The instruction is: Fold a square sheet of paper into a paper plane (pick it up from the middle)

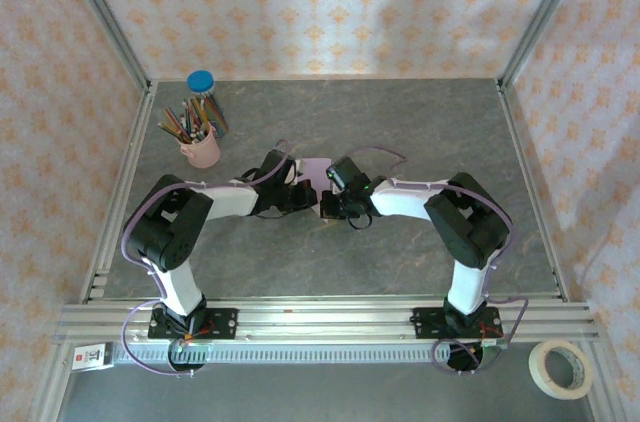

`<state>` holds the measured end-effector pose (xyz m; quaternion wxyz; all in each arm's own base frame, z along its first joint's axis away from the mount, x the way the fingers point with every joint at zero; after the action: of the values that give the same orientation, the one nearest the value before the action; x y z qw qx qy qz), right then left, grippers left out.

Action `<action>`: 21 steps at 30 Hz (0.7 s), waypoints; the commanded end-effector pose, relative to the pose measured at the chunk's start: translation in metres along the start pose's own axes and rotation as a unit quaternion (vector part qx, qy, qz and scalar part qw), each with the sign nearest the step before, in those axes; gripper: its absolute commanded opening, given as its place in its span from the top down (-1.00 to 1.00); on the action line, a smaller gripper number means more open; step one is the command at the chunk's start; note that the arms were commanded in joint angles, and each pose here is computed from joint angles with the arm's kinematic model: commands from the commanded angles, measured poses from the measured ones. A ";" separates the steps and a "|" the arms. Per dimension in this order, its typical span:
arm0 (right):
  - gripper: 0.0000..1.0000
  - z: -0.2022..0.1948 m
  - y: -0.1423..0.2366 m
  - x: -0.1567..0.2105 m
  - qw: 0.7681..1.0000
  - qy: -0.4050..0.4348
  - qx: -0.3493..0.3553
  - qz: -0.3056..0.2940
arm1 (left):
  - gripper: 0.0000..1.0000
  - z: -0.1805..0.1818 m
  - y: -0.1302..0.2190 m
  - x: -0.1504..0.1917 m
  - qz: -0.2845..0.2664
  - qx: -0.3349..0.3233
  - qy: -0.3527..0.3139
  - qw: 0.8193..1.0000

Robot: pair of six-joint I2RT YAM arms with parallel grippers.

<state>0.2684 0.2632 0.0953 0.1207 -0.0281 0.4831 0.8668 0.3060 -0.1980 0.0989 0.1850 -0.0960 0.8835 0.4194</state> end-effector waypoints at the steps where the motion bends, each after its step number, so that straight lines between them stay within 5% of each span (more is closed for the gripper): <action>1: 1.00 -0.032 -0.016 0.020 0.997 -0.013 0.071 0.038 | 0.94 0.002 -0.004 -0.006 -0.005 -0.017 -0.003 1.000; 21: 1.00 -0.055 -0.018 0.031 0.991 -0.024 0.125 0.048 | 0.94 0.038 -0.009 -0.001 0.014 -0.098 0.039 0.994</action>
<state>0.2675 0.2619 0.0925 0.1229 -0.0297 0.4824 0.8668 0.3137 -0.1938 0.0865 0.1642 -0.1012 0.8703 0.4532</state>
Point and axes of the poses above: each hand's point on the last joint's axis, 136 mm out from that joint toward the fingers, its own y axis back along the fingers, its own z axis along the line the jaws close on, x = y × z, the point moved 9 cm from there along y, back along the fingers, and after that the axes turned 15 degrees about -y, right-handed, at the moved point
